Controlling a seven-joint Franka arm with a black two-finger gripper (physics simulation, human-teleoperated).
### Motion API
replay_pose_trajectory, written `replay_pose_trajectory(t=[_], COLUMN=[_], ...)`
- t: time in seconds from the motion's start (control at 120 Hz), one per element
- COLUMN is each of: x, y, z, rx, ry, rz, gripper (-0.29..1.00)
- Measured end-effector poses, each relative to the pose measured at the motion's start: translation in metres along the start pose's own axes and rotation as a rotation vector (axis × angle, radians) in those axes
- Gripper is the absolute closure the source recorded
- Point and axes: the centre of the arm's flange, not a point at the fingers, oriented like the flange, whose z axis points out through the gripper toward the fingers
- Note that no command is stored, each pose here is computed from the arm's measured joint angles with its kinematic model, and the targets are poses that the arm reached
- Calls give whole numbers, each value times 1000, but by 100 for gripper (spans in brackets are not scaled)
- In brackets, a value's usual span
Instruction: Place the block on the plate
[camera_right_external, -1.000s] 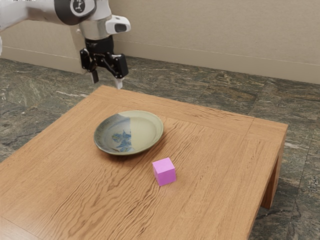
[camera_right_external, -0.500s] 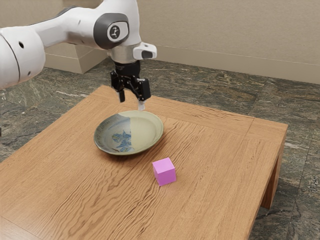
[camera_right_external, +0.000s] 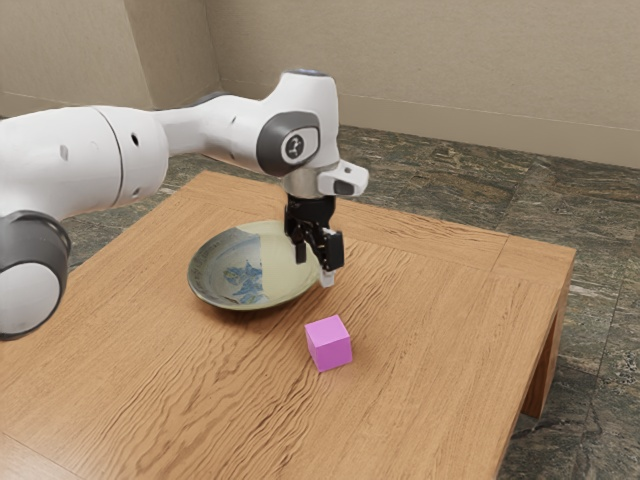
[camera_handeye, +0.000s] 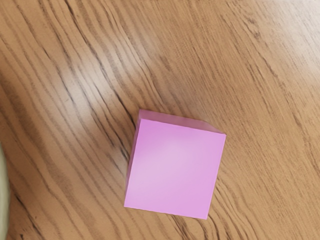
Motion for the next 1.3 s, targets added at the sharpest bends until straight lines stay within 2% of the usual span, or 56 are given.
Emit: replay_pose_trajectory(t=[0.5, 0.717, 1.3], x=[37, 30, -5], y=[9, 29, 12], z=[65, 70, 70], rx=[-10, -30, -18], ry=[7, 18, 43], rz=[141, 179, 186], gripper=[0, 0, 0])
